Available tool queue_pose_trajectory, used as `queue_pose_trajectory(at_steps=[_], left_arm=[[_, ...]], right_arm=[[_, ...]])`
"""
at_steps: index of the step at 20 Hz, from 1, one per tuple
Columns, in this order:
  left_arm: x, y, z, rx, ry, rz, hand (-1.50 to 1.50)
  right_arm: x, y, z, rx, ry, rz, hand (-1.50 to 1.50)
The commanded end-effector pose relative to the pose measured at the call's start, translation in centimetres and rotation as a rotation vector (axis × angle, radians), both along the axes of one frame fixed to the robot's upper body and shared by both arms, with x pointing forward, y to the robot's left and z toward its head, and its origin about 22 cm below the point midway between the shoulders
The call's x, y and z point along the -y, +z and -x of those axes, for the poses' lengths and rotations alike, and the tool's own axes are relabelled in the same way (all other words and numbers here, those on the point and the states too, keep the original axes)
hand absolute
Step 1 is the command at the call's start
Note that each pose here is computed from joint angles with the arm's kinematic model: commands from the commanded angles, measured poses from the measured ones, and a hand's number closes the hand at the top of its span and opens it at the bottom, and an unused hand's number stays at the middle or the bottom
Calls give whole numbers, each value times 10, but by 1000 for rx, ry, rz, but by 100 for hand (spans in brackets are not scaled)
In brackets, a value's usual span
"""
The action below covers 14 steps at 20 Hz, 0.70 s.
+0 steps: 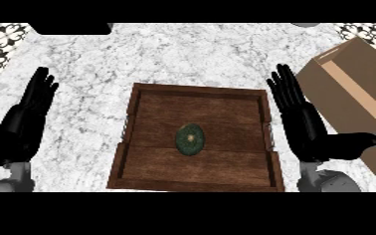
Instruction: Pick the squash from the tray and place it in the cardboard box
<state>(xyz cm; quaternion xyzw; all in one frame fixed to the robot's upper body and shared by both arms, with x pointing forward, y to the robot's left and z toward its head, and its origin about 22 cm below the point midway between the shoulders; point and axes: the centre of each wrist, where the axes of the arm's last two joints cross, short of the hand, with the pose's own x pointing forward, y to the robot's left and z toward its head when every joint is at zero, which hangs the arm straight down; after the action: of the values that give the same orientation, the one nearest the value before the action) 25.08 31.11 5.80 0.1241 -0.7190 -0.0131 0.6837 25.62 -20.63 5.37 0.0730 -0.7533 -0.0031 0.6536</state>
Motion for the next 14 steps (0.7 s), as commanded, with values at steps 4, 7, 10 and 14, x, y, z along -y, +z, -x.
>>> queue_pose_trajectory(at_steps=[4, 7, 10, 14], left_arm=[[-1, 14, -8, 62, -169, -176, 0], [9, 19, -7, 63, -248, -206, 0], [26, 15, -11, 78, -333, -221, 0], [15, 7, -9, 73, -342, -231, 0]], right_arm=[[8, 69, 16, 278, -281, 215, -150], [58, 52, 12, 191, -371, 651, -150], [28, 58, 41, 218, -447, 608, -150], [22, 72, 73, 298, -391, 845, -150]])
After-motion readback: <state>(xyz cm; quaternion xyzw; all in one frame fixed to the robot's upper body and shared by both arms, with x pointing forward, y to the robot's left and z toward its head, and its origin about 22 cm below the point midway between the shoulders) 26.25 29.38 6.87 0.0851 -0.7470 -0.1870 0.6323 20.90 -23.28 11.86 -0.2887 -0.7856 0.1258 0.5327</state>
